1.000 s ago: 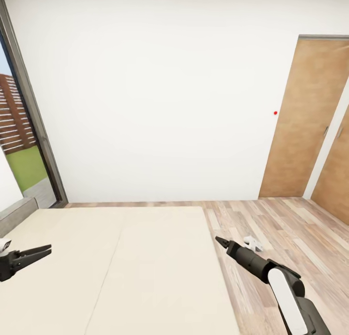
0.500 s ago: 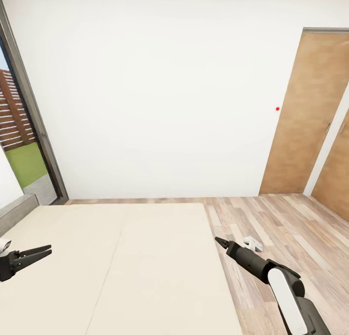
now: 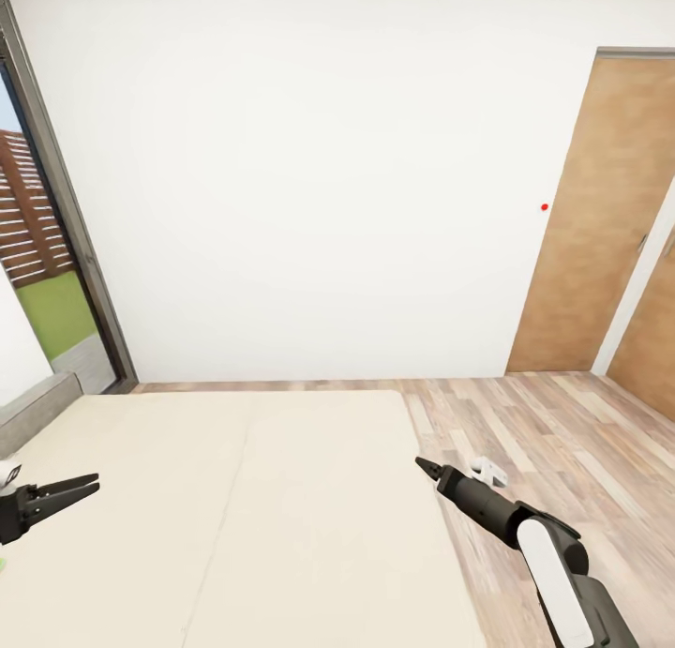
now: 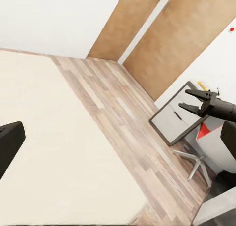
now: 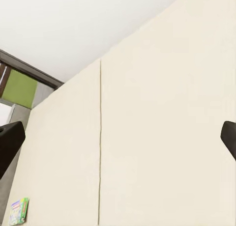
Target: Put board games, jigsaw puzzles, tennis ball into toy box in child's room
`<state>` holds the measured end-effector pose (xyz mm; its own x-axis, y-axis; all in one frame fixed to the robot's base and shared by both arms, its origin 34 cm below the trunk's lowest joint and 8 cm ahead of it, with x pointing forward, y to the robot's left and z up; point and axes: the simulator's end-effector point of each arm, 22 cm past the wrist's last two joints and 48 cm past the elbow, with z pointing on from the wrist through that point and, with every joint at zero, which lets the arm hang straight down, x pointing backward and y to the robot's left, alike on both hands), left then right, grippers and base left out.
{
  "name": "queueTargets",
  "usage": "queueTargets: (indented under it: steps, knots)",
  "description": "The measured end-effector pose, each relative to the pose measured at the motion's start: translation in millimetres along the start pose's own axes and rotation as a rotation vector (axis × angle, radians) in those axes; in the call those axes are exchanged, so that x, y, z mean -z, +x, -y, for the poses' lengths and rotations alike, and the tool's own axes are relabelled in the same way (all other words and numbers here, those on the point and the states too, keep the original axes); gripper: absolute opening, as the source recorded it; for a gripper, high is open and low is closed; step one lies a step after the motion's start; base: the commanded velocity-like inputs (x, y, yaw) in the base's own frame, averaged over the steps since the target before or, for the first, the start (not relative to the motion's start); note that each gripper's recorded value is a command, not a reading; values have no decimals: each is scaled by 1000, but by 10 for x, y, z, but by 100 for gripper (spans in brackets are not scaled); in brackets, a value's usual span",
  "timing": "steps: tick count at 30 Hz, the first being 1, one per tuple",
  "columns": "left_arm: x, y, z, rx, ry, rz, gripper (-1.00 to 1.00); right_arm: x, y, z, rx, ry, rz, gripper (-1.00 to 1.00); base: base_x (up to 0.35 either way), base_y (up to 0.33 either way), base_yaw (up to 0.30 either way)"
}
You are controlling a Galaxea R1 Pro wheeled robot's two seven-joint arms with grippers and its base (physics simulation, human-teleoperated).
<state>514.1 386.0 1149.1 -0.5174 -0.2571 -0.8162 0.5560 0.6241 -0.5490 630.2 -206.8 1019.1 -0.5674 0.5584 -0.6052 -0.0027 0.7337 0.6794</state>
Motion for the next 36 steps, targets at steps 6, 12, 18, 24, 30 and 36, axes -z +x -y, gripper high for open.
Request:
queueTargets:
  steps: [6,12,18,24,30,36]
  knots:
    - [1,-2,1,0,0,0,100,0,-6,-5,0,-3,3,100,0,275,0]
    - [1,-2,1,0,0,0,100,0,-6,-9,0,-4,3,100,0,277,0]
    - [1,-3,0,0,0,1,100,0,-6,-8,0,-4,3,100,0,277,0]
    - [1,-1,-2,0,-1,0,100,0,-5,-10,-1,-4,2,100,0,277,0]
    - [1,-1,-3,0,-1,0,100,0,-3,-10,-1,-4,2,100,0,277,0]
    - [5,-4,-6,-1,-3,-1,100,0,-3,-9,-1,-4,1,100,0,277,0]
